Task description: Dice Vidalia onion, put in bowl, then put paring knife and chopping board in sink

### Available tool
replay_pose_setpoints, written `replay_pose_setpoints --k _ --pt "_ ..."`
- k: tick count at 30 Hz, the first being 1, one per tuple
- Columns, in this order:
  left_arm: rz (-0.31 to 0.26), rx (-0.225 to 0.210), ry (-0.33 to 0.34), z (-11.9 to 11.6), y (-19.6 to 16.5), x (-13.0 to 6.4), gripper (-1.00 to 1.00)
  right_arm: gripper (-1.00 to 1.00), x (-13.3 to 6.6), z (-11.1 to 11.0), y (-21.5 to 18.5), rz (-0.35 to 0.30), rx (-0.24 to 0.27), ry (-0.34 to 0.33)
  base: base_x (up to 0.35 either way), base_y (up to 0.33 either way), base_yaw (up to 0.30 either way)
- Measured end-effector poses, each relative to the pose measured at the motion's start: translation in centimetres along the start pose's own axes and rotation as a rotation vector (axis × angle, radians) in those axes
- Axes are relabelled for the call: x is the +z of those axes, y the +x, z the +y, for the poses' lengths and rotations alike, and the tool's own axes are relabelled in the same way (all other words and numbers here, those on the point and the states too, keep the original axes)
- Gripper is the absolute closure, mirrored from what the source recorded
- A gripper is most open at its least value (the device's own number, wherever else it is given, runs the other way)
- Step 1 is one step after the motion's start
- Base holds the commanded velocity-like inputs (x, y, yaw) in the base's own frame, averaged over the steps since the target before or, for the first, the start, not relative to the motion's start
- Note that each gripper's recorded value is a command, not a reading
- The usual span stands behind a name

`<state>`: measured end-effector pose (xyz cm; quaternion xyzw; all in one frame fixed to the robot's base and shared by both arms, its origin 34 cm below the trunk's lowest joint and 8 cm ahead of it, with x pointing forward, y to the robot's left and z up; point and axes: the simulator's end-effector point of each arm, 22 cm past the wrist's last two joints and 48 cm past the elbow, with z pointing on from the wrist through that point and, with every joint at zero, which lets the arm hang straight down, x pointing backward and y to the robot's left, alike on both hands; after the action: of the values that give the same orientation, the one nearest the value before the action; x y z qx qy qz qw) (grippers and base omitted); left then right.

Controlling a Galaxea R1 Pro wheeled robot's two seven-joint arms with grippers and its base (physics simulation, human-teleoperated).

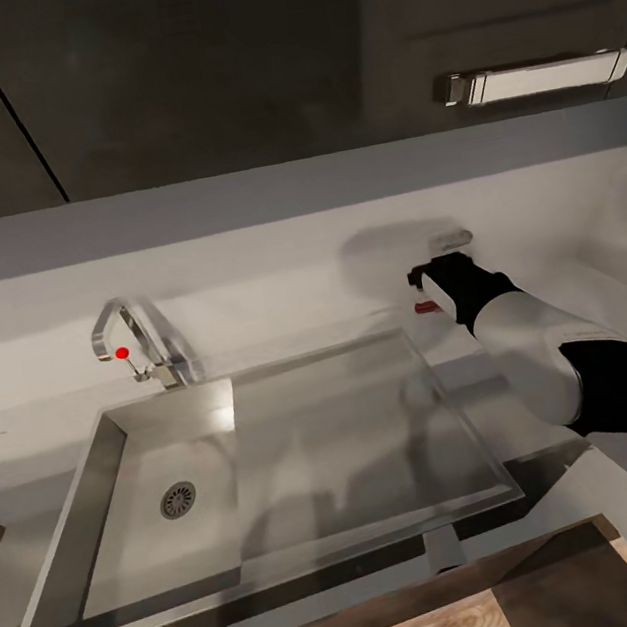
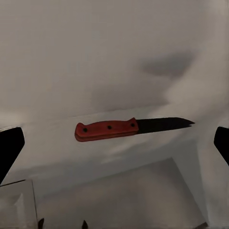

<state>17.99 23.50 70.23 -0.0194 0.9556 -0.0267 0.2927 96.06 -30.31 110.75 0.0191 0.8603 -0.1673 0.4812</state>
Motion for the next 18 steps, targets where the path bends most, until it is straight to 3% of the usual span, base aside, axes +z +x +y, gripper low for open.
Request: replay_pose_setpoints --k 13,18 --pt "0.000 0.000 0.000 0.0 0.0 0.0 -1.00 -1.00 0.4 -0.1 1.2 -0.016 0.004 0.005 0.000 0.000 0.000" --pt "0.001 0.000 0.000 0.0 0.0 0.0 -1.00 -1.00 0.9 -2.3 1.0 -0.029 0.012 0.033 0.000 0.000 0.000"
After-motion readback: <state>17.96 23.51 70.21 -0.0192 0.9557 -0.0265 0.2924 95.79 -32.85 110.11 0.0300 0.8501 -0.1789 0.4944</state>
